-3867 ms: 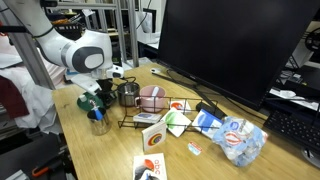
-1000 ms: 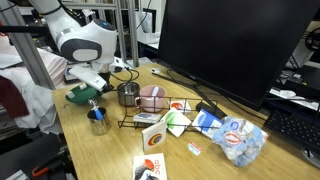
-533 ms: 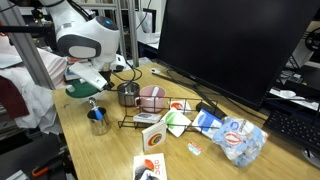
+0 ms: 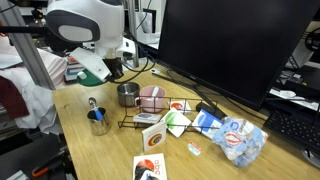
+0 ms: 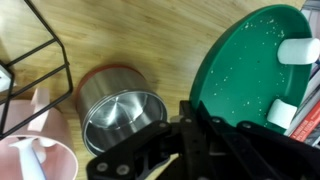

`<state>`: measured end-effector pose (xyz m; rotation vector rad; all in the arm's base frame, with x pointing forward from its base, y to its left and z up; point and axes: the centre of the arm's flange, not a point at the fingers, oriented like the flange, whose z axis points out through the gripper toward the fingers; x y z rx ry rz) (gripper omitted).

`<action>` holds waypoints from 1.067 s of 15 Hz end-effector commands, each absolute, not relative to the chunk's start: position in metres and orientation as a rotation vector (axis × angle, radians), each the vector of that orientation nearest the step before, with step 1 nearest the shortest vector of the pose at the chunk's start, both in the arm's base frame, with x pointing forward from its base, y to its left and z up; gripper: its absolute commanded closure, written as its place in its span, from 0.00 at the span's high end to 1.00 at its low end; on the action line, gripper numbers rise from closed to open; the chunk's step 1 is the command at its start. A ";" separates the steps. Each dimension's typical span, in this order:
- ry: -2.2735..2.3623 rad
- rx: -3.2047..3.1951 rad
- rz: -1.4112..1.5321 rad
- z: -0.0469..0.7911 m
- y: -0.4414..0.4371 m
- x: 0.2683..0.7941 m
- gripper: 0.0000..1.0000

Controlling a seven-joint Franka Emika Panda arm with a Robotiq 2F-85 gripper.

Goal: Move the green plate to the right of the black book rack

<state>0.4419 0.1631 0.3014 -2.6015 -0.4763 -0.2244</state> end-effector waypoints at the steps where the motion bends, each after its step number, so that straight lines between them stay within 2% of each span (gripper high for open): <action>1: -0.404 -2.565 -0.238 0.315 0.139 0.426 0.02; 6: -0.339 -2.526 -0.254 0.321 0.124 0.417 0.02; 7: -0.330 -2.563 -0.244 0.315 0.126 0.427 0.08; 15: -0.337 -2.557 -0.246 0.318 0.127 0.423 0.08; 16: -0.337 -2.556 -0.246 0.318 0.127 0.423 0.02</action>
